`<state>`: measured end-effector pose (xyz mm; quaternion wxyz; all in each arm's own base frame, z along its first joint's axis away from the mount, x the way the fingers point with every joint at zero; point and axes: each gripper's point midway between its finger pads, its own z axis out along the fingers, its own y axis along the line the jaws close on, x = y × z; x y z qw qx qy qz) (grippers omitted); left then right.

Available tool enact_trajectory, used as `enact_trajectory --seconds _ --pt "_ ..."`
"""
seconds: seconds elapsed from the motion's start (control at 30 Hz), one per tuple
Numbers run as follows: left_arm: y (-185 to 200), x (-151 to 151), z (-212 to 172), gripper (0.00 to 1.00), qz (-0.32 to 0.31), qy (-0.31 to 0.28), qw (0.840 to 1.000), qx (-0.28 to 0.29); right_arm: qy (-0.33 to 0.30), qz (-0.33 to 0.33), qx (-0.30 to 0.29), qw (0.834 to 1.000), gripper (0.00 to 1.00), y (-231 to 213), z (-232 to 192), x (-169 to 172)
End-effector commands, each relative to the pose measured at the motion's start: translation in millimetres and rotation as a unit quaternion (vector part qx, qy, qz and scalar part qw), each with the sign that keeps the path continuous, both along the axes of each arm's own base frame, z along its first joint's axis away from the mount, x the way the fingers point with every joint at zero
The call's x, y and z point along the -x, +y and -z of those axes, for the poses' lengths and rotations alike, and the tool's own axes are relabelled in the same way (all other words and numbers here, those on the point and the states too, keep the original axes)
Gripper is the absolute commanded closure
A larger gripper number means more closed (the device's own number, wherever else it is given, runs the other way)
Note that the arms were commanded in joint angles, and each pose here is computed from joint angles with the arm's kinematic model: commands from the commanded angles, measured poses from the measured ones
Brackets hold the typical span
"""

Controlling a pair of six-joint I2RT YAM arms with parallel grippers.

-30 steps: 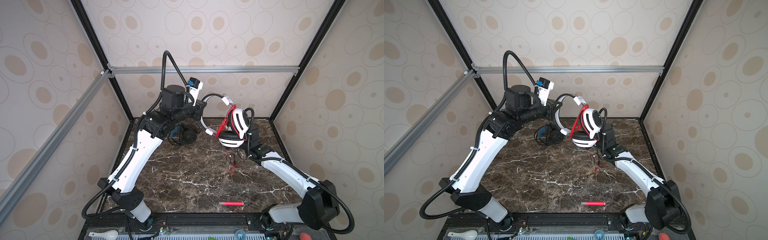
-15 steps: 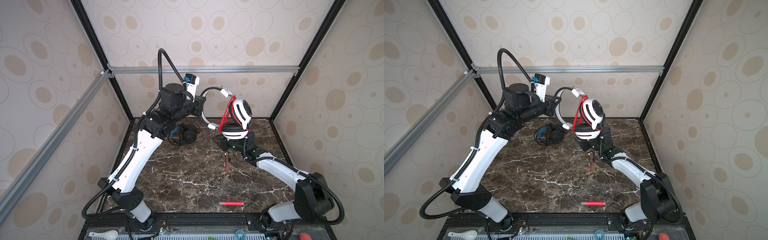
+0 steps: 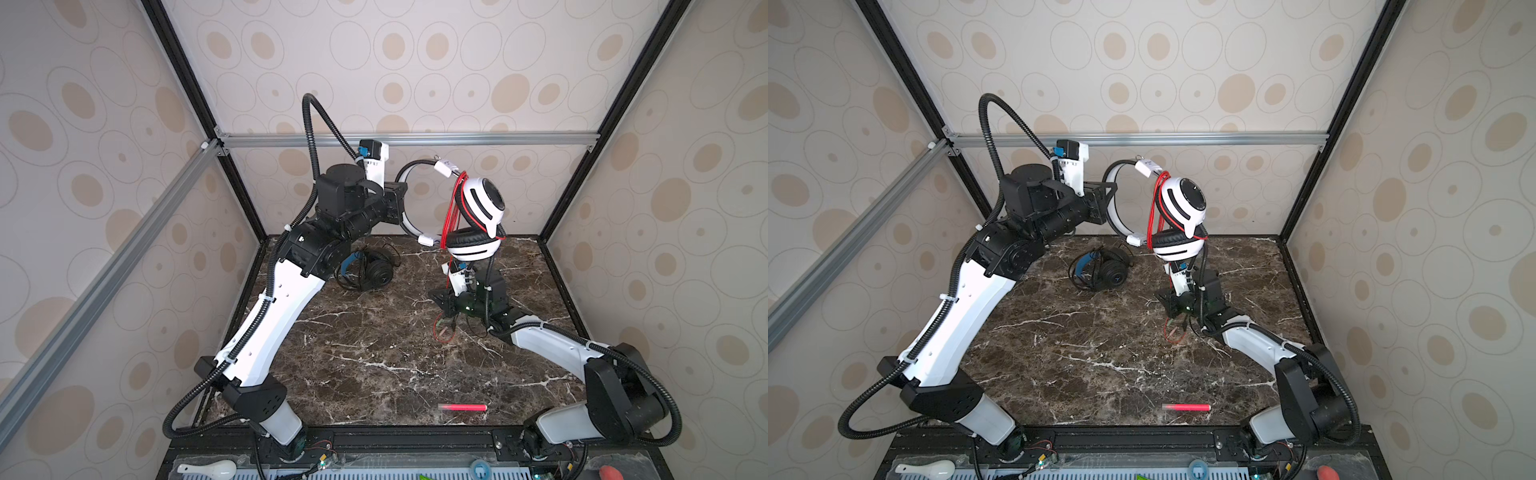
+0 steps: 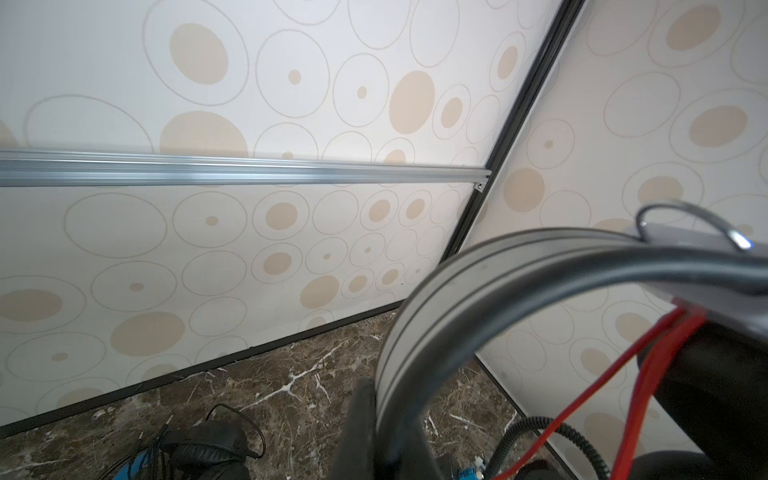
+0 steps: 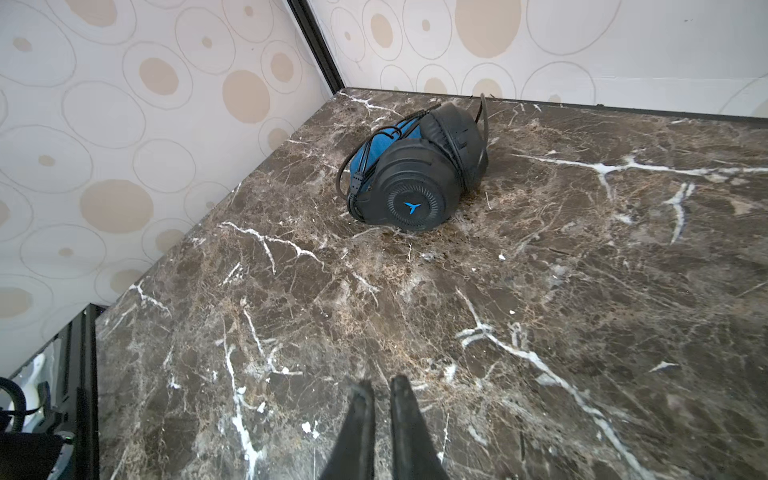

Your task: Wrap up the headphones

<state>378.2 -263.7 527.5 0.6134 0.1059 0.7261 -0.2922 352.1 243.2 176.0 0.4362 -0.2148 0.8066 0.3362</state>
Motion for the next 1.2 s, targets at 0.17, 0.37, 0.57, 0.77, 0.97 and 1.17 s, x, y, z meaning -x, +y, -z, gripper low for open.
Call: enact_trajectory --seconds 0.17,0.37,0.57,0.77,0.97,1.17 --pt "55.3 5.2 -69.2 1.00 -0.098 -0.061 0.981 0.155 0.011 0.012 0.049 0.999 1.00 -5.9 9.9 18.6" --pt "70.6 -18.0 -53.2 1.00 -0.158 -0.028 0.971 0.177 0.000 0.011 0.118 0.993 1.00 -3.6 11.9 50.5" --pt "85.2 -45.9 -15.1 1.00 -0.220 0.023 0.962 0.157 -0.023 0.011 0.178 0.984 1.00 -2.8 5.8 79.9" --pt "97.6 -59.3 30.4 1.00 -0.279 0.039 0.955 0.094 -0.060 -0.025 0.237 0.969 1.00 3.7 -8.2 103.8" --pt "115.9 -70.8 107.0 1.00 -0.346 0.064 0.935 -0.042 -0.095 -0.054 0.251 0.962 1.00 15.2 -32.5 121.6" --pt "117.3 -65.0 166.7 1.00 -0.336 0.090 0.928 -0.134 -0.126 -0.065 0.282 0.949 1.00 19.8 -59.4 117.8"
